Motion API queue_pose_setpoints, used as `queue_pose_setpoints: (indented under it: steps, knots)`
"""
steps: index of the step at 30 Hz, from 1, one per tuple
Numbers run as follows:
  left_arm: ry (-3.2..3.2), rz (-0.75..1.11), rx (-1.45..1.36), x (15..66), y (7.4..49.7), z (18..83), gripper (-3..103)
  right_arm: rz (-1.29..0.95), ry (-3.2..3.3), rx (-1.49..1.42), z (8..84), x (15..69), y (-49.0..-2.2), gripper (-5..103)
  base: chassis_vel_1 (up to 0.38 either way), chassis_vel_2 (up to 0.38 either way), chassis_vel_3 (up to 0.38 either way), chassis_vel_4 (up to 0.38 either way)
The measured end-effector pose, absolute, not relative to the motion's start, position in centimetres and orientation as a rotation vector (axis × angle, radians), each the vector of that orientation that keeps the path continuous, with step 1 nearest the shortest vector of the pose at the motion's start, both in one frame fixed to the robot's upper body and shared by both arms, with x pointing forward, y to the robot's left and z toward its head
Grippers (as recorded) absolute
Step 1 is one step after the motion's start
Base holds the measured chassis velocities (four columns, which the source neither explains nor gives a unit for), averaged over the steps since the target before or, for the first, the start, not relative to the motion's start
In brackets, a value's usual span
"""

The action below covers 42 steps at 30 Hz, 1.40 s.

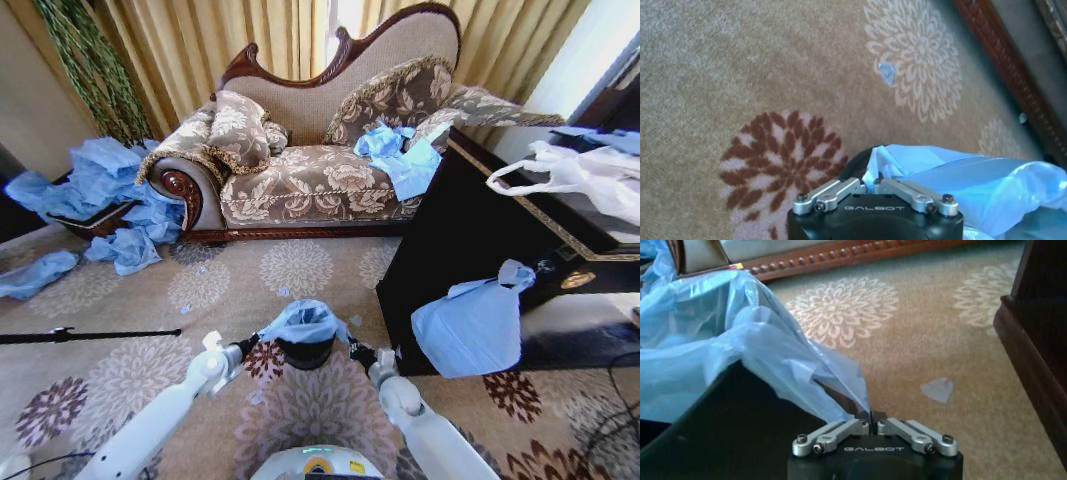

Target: Place a garbage bag over the trash bin.

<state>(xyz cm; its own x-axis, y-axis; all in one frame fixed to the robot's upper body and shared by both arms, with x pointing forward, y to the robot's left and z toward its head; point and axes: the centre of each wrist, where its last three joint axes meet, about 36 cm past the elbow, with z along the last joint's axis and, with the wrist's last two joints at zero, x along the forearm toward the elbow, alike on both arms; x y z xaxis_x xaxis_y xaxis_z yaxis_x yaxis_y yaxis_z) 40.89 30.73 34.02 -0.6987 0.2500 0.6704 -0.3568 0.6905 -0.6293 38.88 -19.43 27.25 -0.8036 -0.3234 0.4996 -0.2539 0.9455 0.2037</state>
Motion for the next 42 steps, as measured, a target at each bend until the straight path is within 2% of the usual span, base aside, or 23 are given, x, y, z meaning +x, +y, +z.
queue_pose_setpoints:
  steps: [11, 17, 24, 32, 36, 40, 41, 42]
  knots:
    - [-2.181, 0.986, 0.06, 41.6, 29.9, 34.3, 0, -0.194, -2.592, 0.413, 27.4, 39.9, -18.7, 0, 0.0, 0.0, 0.0, 0.0]
    - [-2.233, 0.874, -0.05, 39.6, 29.5, 34.6, 0, -0.229, -2.584, 0.486, 26.8, 38.0, -20.0, 0, 0.0, 0.0, 0.0, 0.0]
    - [-2.259, 0.748, -0.128, 38.9, 29.4, 32.9, 0, -0.215, -2.596, 0.506, 26.0, 37.2, -19.1, 0, 0.0, 0.0, 0.0, 0.0]
    - [-2.272, 0.718, -0.164, 38.7, 28.9, 32.4, 0, -0.237, -2.747, 0.418, 31.1, 38.9, -20.1, 0, 0.0, 0.0, 0.0, 0.0]
    - [-2.277, 0.747, -0.171, 39.0, 28.7, 33.1, 0, -0.171, -2.827, 0.45, 34.1, 40.1, -21.2, -1, 0.0, 0.0, 0.0, 0.0]
    - [-2.274, 0.786, -0.16, 39.5, 28.8, 34.1, 0, -0.032, -2.84, 0.672, 36.4, 40.7, -21.9, 20, 0.0, 0.0, 0.0, 0.0]
    - [-2.274, 0.786, -0.16, 39.5, 28.8, 34.1, 0, -0.032, -2.84, 0.672, 36.4, 40.7, -21.9, 20, 0.0, 0.0, 0.0, 0.0]
    - [-2.274, 0.788, -0.16, 39.5, 28.8, 34.2, 0, 0.015, -2.827, 0.739, 36.6, 40.9, -22.1, 25, 0.0, 0.0, 0.0, 0.0]
